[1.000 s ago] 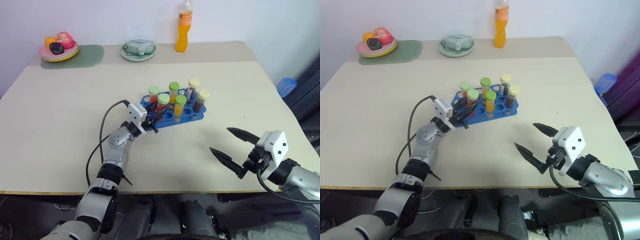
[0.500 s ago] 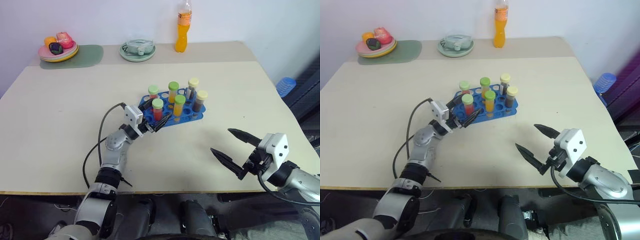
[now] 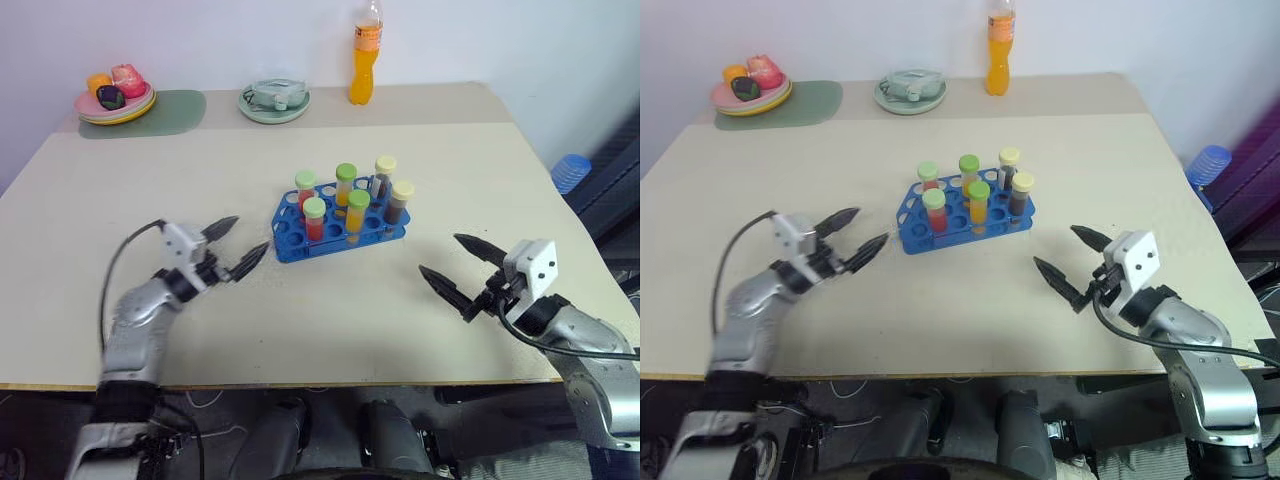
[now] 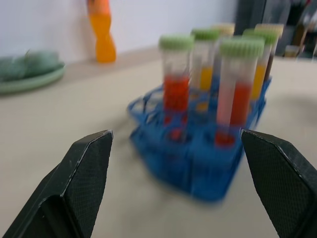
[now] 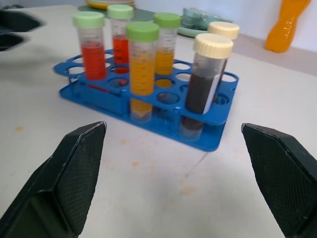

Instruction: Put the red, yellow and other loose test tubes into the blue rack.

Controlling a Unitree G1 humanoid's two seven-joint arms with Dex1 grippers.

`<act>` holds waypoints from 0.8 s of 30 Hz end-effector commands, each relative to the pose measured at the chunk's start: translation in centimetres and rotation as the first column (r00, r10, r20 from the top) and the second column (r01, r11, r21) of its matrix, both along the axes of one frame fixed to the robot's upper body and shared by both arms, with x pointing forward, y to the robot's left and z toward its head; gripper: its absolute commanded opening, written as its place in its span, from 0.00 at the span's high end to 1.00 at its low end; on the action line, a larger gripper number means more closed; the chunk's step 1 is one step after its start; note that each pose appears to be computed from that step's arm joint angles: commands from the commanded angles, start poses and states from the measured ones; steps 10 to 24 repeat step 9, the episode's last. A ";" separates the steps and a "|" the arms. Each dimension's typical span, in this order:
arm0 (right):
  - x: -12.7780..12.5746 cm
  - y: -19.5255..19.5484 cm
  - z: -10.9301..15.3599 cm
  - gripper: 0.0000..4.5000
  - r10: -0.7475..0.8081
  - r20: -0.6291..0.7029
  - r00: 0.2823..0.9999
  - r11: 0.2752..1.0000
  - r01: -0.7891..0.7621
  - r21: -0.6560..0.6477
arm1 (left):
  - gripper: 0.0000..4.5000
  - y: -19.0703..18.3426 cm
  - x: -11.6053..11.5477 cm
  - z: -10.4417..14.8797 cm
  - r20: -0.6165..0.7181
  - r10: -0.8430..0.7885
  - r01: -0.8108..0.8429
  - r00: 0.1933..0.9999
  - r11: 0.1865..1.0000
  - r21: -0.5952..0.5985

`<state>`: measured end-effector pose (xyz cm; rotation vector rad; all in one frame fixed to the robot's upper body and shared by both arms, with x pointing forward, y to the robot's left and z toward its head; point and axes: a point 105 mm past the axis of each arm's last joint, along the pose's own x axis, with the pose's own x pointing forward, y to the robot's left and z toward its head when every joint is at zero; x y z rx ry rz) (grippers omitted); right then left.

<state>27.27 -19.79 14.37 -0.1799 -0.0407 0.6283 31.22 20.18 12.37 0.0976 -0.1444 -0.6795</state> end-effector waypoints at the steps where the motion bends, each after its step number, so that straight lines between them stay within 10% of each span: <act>1: 0.6 -0.4 0.7 0.00 -0.041 0.044 0.998 0.999 0.041 0.020 | 0.06 1.4 -0.8 1.5 0.018 0.028 -0.027 0.999 1.000 -0.007; 24: 1.7 -1.6 0.2 0.00 -0.098 0.017 0.995 0.995 0.098 0.028 | 0.06 3.7 -1.7 1.7 -0.033 0.090 -0.090 0.995 0.996 0.003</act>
